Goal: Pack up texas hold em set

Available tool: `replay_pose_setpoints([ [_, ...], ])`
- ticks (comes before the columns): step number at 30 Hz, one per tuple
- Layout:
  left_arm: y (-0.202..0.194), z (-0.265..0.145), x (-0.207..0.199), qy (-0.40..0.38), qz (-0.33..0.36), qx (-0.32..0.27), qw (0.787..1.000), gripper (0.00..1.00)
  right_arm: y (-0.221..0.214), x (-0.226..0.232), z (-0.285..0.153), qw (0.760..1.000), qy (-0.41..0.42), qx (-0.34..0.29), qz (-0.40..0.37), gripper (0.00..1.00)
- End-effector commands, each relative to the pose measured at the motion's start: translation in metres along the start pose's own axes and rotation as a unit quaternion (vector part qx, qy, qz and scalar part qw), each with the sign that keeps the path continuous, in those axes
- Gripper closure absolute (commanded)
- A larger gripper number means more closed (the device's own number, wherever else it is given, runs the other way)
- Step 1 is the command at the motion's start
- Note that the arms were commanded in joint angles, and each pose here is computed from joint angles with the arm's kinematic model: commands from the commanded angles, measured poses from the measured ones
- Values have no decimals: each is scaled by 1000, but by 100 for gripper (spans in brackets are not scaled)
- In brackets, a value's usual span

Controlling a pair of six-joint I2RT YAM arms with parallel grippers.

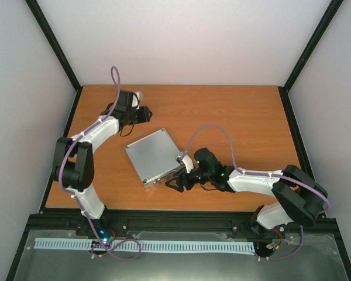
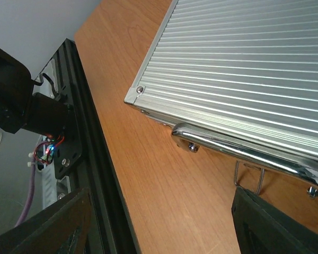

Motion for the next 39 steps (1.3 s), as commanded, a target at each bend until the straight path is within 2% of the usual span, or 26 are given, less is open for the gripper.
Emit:
replay_pose_setpoints([
  [1, -11, 34, 30, 36, -15, 55, 998, 57, -6, 7, 0, 1000, 4, 8, 2, 26],
  [4, -25, 53, 38, 29, -29, 83, 996, 61, -9, 13, 4, 1000, 12, 14, 2, 26],
  [12, -46, 77, 64, 50, -33, 115, 992, 62, -27, 2, 22, 998, -11, 49, 23, 24],
  [29, -92, 77, 90, 51, -43, 157, 985, 63, -36, -28, 47, 992, -63, 111, 26, 24],
  [34, -95, 79, 92, 49, -44, 161, 985, 64, -41, -21, 51, 991, -50, 120, 30, 25],
  [39, -96, 79, 91, 46, -46, 160, 985, 64, -27, -1, 56, 995, 5, 88, 39, 24],
])
Point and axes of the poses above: each gripper's point midway between its finger pads, its own z axis out along the fingers, its own x axis along the line the jaws close on, y = z × x, the point moved 2 cm from there along -z, back along the fingers, and after that the axes turned 15 degrees about -z, right-handed, at the moved point
